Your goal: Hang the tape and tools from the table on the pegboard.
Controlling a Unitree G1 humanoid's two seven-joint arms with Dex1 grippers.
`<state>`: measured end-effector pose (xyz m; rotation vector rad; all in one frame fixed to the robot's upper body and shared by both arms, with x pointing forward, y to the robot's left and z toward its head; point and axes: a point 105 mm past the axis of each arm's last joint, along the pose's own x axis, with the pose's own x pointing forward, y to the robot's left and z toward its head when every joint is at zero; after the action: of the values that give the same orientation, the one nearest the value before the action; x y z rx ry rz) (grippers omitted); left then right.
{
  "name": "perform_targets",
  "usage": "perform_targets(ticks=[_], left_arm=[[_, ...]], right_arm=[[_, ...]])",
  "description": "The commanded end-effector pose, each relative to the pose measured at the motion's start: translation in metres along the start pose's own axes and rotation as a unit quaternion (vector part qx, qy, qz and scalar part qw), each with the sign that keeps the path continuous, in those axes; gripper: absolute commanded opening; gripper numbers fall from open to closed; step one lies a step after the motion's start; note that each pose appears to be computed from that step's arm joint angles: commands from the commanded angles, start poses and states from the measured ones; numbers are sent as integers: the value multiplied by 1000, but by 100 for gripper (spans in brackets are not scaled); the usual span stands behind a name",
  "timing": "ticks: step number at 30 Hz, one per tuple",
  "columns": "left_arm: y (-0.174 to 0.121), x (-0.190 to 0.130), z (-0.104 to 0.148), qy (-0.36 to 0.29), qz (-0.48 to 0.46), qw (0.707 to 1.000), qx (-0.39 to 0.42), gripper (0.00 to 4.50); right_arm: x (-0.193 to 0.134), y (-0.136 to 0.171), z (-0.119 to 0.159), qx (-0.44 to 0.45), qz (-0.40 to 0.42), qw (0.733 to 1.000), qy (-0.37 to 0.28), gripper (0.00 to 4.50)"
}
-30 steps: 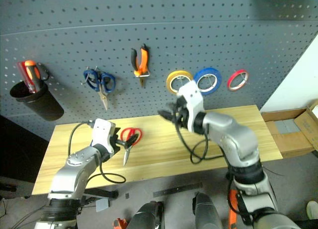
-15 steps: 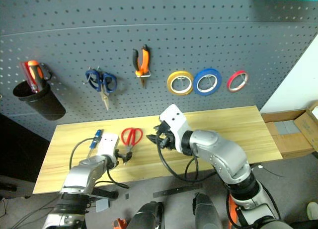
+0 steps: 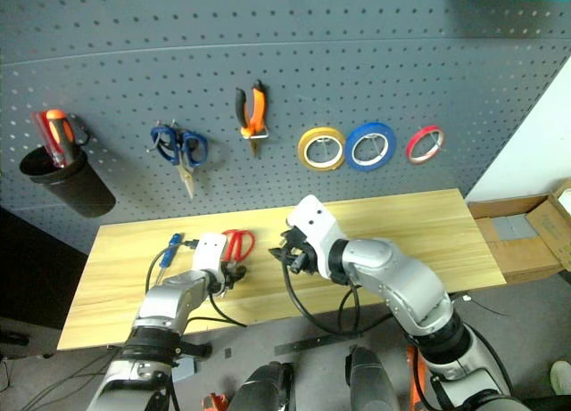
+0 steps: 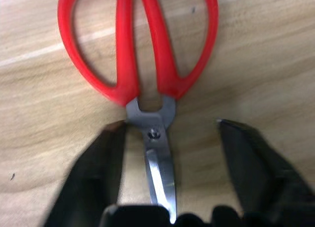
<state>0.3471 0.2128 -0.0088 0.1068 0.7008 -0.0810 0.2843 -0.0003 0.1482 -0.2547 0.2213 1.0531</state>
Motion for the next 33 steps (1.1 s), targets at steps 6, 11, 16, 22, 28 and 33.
perform_targets(ticks=[6, 11, 16, 22, 28, 33], left_arm=[[5, -3, -3, -18, 7, 1000, -5, 22], [8, -13, 3, -56, 11, 998, -32, 22], [2, -39, 25, -141, -2, 990, 6, 22], [-3, -98, 58, -295, -25, 952, 79, 22], [6, -140, 66, -360, -4, 926, 111, 22], [17, -162, 77, -403, 25, 908, 113, 22]], right_arm=[[-13, -7, 7, -35, -2, 999, -11, 166], [-18, -12, 7, -44, -7, 999, -10, 166], [-27, -13, 10, -70, -9, 997, -17, 166], [-48, -22, 15, -110, -24, 993, -38, 166], [-70, -24, 44, -114, -13, 989, -99, 166], [-81, -18, 74, -132, 24, 980, -145, 166]])
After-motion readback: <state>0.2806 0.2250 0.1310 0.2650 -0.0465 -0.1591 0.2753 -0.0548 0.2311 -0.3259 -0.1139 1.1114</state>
